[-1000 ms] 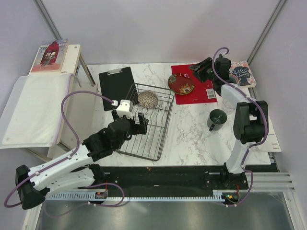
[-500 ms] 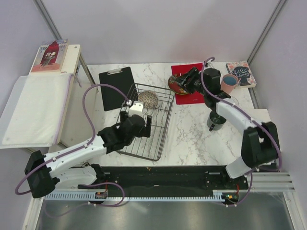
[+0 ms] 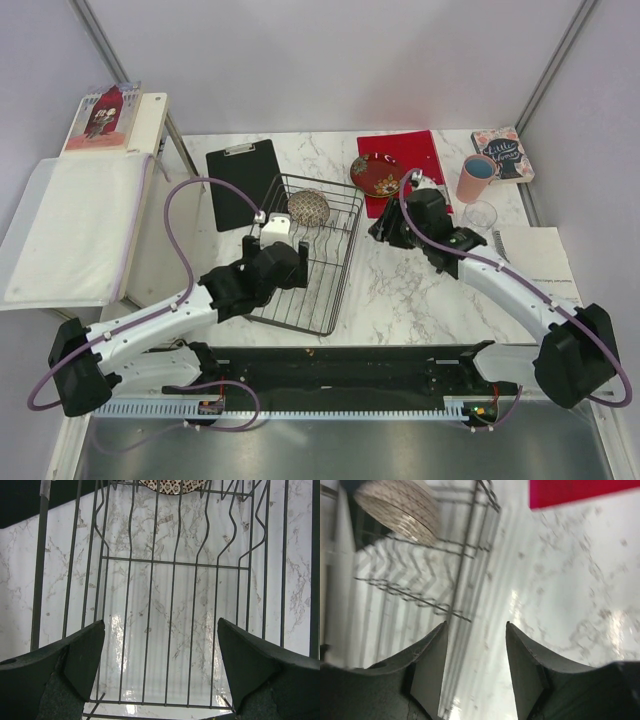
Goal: Unload the mixed dishes from the dish rack
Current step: Adjust the dish rack at the center of the board, then pick up the bowl from the dish rack, then place the bowl at the center of the board.
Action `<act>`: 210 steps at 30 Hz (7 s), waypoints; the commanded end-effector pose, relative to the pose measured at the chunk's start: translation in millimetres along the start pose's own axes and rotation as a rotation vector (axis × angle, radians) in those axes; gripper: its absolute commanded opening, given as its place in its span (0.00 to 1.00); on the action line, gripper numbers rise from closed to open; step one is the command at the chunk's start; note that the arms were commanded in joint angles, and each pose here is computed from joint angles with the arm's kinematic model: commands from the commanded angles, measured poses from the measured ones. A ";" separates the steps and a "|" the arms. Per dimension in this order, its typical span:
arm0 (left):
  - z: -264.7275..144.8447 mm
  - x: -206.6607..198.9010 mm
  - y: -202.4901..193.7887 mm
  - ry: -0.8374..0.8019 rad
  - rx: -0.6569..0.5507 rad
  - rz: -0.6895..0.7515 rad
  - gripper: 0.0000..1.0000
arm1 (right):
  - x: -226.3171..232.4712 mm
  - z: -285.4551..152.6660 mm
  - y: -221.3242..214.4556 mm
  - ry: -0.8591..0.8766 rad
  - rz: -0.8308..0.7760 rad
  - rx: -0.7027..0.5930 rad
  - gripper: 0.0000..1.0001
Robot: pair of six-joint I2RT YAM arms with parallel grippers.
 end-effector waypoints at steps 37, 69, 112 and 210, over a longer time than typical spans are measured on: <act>-22.6 20.3 -9.5 -0.008 -0.110 -0.221 0.99 | -17.1 43.3 -89.6 -0.127 -0.044 0.209 0.04; -20.9 21.5 55.5 0.113 -0.247 -0.014 0.99 | -9.2 35.8 -31.9 -0.150 -0.132 0.167 0.59; 205.0 63.8 84.8 0.296 -0.470 0.656 0.41 | -25.1 -53.6 -31.7 0.057 -0.088 -0.043 0.58; -7.5 15.7 167.1 -0.354 -0.090 -0.371 0.99 | -36.1 -59.8 42.7 -0.252 0.053 -0.194 0.00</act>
Point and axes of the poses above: each gripper's point midway between its finger pads, its own z axis out along the fingers, its own x axis along the line the jaws close on, y = z × x, the point moved 9 cm from there along -z, back along the fingers, and after that the axes turned 12 degrees about z, right-handed, at the moved point
